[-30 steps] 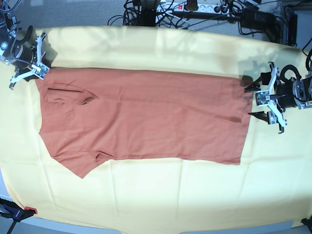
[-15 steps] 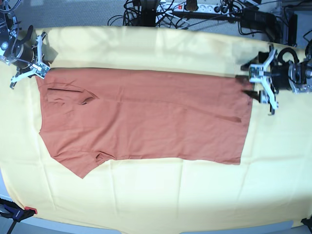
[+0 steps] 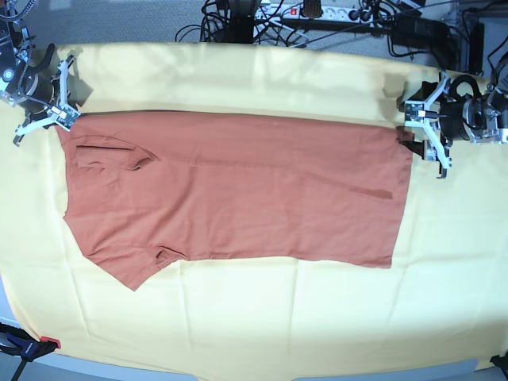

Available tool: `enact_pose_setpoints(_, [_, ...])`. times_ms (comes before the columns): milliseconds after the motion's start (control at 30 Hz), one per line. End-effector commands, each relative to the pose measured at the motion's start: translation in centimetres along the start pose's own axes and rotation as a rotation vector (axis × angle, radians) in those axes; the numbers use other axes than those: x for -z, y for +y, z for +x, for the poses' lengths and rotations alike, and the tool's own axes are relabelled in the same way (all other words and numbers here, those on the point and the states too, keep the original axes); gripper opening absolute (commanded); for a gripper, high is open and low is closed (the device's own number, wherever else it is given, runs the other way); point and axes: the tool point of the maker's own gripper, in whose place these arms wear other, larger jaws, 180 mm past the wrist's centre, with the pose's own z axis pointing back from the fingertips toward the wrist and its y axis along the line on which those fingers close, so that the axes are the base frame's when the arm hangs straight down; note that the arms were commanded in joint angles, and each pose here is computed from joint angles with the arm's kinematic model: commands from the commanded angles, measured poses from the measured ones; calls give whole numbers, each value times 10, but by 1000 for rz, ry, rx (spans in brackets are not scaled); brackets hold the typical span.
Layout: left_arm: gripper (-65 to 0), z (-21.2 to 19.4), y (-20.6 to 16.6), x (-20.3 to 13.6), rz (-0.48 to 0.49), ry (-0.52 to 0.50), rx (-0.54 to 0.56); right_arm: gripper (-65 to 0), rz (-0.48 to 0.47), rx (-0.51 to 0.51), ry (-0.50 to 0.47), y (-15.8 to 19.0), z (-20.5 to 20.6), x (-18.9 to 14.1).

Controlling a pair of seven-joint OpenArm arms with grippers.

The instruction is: Fold the T-shirt properly

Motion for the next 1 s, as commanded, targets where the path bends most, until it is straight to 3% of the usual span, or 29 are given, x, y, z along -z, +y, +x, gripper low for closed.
enact_pose_setpoints(0, [-281,-1,13,-8,35,-9,10,-650,-37,-21,1,-15,1,-4])
enact_pose_setpoints(300, [-281,-5,23,8,110,-26,-32,-650,-26,0,-12,-13,3,-4])
enact_pose_setpoints(633, [-281,-4,45,2,177,-26,-18,-650,-27,0,-11,-13,3,-4])
enact_pose_setpoints(833, [-281,-1,44,3,175,-38,-32,-650,-27,0,-11,-13,3,-4])
enact_pose_setpoints(967, [-281,1,34,5,116,-51,-40,-650,-27,0,-11,-13,3,-4])
